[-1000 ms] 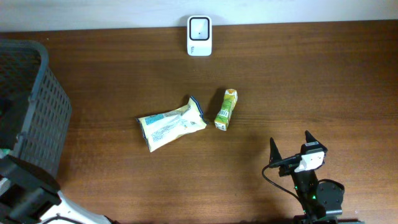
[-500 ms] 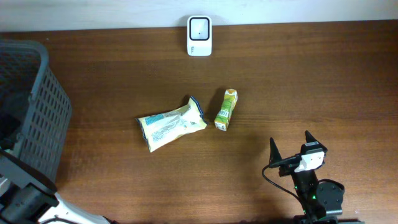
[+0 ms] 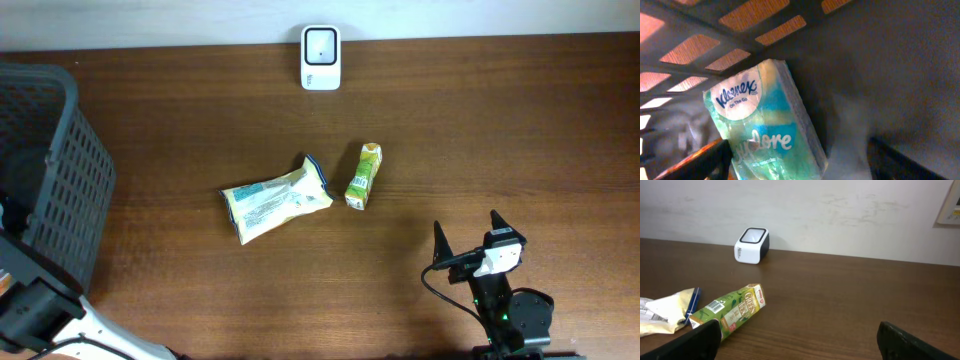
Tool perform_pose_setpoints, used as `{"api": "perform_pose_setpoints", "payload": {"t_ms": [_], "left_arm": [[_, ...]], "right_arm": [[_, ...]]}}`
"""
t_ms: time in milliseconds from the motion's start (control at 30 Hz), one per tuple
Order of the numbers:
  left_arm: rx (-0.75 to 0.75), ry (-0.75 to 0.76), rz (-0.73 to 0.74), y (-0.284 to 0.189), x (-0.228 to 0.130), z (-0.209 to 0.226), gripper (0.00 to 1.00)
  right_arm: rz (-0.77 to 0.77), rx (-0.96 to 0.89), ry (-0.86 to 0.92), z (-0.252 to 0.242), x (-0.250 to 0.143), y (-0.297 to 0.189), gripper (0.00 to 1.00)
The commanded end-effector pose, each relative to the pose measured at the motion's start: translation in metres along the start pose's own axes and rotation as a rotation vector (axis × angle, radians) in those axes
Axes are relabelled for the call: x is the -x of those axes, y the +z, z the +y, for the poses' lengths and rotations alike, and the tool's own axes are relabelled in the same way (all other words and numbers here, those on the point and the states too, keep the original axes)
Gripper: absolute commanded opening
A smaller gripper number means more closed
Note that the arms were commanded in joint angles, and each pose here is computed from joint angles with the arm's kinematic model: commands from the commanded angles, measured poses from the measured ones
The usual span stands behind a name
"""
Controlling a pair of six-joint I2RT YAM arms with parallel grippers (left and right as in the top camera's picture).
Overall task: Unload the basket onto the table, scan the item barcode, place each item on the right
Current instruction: 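Reach into the basket and grasp the green Kleenex tissue pack, then place the Kleenex pack on the table next to the carton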
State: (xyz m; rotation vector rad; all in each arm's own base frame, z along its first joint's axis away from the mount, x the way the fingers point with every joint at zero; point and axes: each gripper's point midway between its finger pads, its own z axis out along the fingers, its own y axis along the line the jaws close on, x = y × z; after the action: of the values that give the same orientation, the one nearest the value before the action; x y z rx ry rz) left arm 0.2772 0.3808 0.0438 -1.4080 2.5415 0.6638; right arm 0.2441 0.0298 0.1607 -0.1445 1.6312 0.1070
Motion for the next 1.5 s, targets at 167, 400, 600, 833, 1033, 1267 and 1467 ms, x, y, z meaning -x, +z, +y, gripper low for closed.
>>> {"api": "perform_pose_setpoints", "payload": {"t_ms": [167,400,600,833,1033,1267,1467], "left_arm": [[0.006,0.003,0.010,0.009,-0.003,0.001,0.06],[-0.216,-0.006,-0.019,-0.026,0.019,-0.031,0.00],[-0.523,0.006,-0.281,-0.171,0.079,-0.059,0.00],[-0.774,0.163,-0.648,-0.397,0.039,-0.080,0.00],[-0.964,0.665,-0.564,-0.465,-0.107,-0.186,0.00],[-0.910,1.128,-0.306,-0.403,-0.258,-0.289,0.00],[-0.842,1.372,-0.092,-0.341,-0.363,-0.344,0.00]], "right_arm": [[0.003,0.007,0.001,0.002,-0.003,0.000,0.99],[0.003,0.007,0.001,0.002,-0.003,0.000,0.99],[0.003,0.007,0.001,0.002,-0.003,0.000,0.99],[0.003,0.007,0.001,0.002,-0.003,0.000,0.99],[0.003,0.007,0.001,0.002,-0.003,0.000,0.98],[0.003,0.007,0.001,0.002,-0.003,0.000,0.99],[0.003,0.007,0.001,0.002,-0.003,0.000,0.99]]}}
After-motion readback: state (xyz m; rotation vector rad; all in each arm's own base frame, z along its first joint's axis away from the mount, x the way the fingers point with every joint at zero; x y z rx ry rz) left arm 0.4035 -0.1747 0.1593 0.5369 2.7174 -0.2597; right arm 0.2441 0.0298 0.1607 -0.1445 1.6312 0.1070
